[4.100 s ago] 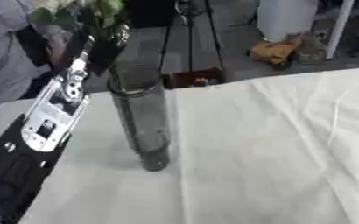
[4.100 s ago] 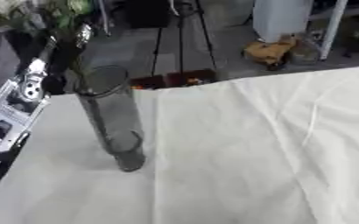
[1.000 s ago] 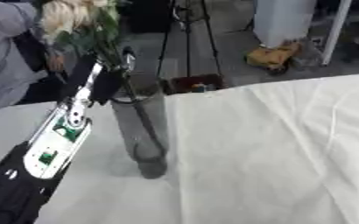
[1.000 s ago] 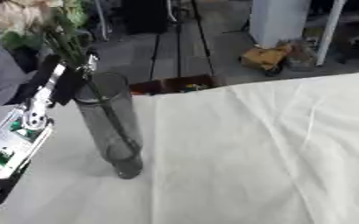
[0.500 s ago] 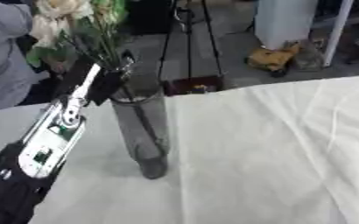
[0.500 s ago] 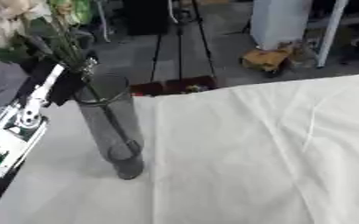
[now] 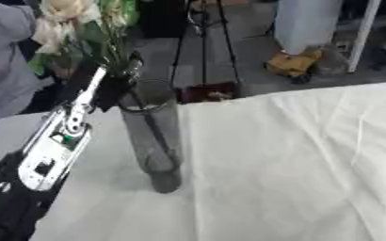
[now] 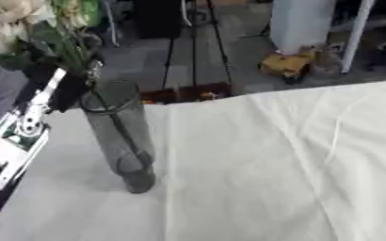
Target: Arrange flowers into the vase.
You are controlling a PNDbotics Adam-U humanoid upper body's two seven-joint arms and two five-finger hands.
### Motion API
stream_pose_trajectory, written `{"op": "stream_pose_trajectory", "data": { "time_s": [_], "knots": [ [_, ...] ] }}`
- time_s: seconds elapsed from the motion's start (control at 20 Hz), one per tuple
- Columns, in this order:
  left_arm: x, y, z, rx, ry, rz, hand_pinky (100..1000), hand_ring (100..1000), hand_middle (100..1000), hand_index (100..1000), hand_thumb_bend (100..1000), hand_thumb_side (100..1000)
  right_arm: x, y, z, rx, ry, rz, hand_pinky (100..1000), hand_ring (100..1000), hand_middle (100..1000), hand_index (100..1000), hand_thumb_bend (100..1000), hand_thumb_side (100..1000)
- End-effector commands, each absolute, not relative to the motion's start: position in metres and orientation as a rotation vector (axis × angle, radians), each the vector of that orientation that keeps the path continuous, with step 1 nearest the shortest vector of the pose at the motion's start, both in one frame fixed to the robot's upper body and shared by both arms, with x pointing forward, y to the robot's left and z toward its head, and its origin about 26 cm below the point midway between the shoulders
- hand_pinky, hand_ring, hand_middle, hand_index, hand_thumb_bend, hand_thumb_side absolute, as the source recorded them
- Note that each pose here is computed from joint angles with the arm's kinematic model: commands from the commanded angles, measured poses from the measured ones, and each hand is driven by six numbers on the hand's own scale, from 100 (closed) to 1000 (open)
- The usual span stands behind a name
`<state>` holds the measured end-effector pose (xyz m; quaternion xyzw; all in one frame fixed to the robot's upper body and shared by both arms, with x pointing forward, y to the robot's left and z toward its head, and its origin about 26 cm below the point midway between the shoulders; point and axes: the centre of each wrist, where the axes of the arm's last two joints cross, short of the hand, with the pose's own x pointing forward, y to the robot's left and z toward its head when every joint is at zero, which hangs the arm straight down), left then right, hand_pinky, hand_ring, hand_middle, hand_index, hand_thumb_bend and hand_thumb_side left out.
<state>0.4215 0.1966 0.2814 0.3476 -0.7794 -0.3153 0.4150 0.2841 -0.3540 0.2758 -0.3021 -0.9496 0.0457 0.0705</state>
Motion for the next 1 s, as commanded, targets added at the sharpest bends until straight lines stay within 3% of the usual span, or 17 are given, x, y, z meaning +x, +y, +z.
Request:
{"op": "stream_pose_trajectory", "data": {
  "time_s": [0.05, 1.0],
  "knots": [
    [0.418, 0.207, 0.294, 0.906, -1.958, -0.828, 680, 874, 931, 1000, 100, 1000, 0.280, -0.355, 0.285, -0.942, -2.884, 0.159, 897, 1000, 820, 898, 100, 1000],
    [0.408, 0.237, 0.306, 0.843, -1.811, -1.032, 753, 923, 960, 1000, 100, 1000, 0.279, -0.356, 0.284, -0.958, -2.878, 0.156, 897, 1000, 820, 898, 100, 1000]
  ]
}}
